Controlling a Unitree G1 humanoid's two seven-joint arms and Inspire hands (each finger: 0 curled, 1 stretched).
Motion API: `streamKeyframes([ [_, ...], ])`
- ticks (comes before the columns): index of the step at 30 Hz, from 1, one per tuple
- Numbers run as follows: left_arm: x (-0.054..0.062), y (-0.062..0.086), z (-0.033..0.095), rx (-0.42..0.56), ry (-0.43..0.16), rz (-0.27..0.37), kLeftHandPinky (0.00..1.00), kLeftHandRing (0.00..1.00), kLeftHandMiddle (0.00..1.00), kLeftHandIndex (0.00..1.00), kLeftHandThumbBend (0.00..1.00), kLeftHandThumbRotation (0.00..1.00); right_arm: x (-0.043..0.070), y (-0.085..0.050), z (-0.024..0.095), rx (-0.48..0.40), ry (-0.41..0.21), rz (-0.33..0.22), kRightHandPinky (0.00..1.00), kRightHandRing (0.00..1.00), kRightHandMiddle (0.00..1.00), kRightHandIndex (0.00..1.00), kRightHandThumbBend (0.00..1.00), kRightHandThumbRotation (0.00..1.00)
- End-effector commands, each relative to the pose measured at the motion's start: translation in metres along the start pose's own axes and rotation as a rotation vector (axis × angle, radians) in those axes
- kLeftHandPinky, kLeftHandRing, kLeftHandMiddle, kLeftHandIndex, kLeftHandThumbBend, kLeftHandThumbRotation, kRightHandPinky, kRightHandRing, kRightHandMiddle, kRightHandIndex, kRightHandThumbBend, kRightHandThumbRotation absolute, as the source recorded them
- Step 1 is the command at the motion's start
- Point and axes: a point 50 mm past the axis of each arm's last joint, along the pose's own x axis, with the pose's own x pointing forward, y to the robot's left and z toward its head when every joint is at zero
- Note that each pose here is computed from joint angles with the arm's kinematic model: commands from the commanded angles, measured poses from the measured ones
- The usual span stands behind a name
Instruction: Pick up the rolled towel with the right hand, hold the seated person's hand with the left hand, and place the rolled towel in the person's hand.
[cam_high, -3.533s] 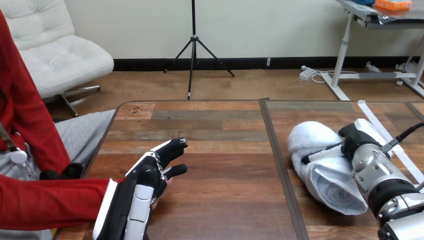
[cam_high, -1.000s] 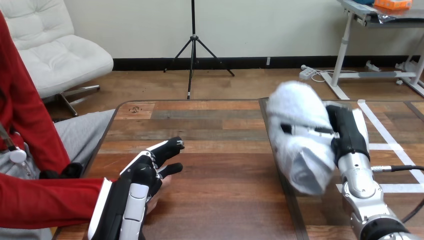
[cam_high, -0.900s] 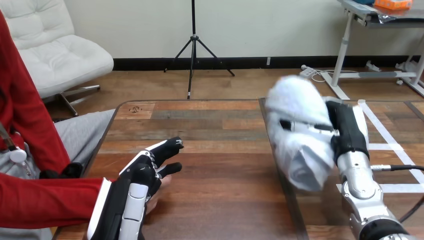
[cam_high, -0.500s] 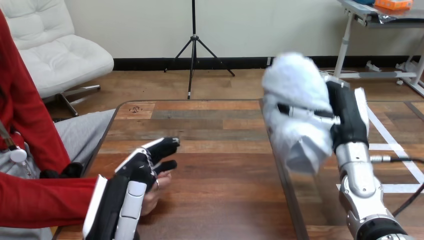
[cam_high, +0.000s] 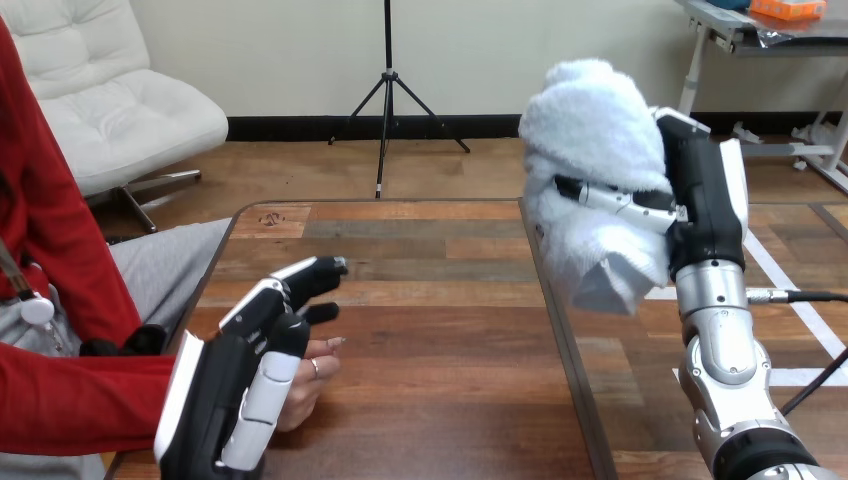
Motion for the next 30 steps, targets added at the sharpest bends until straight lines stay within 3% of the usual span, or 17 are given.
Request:
streamKeyframes([
  [1, 0.015, 0.008, 0.009, 0.055, -0.066, 0.003, 0.77, 0.84, 0.82, 0.76, 0.66, 0.9, 0.017, -0.005, 0.03, 0.043, -0.166, -0.029, 0.27, 0.31, 0.38, 0.43, 0.74, 0.0],
  [12, 0.019, 0.019, 0.013, 0.103, -0.066, 0.023, 0.76, 0.84, 0.83, 0.78, 0.66, 0.87, 0.018, -0.006, 0.039, 0.037, -0.233, -0.023, 0.27, 0.3, 0.37, 0.42, 0.77, 0.0],
  [23, 0.022, 0.03, 0.016, 0.148, -0.073, 0.043, 0.74, 0.83, 0.81, 0.76, 0.68, 0.82, 0.018, -0.007, 0.04, 0.042, -0.244, -0.028, 0.26, 0.3, 0.37, 0.41, 0.78, 0.0],
  [30, 0.025, 0.038, 0.017, 0.274, -0.064, 0.016, 0.75, 0.84, 0.83, 0.79, 0.77, 0.79, 0.018, -0.008, 0.039, 0.049, -0.229, -0.034, 0.25, 0.3, 0.37, 0.41, 0.79, 0.0],
])
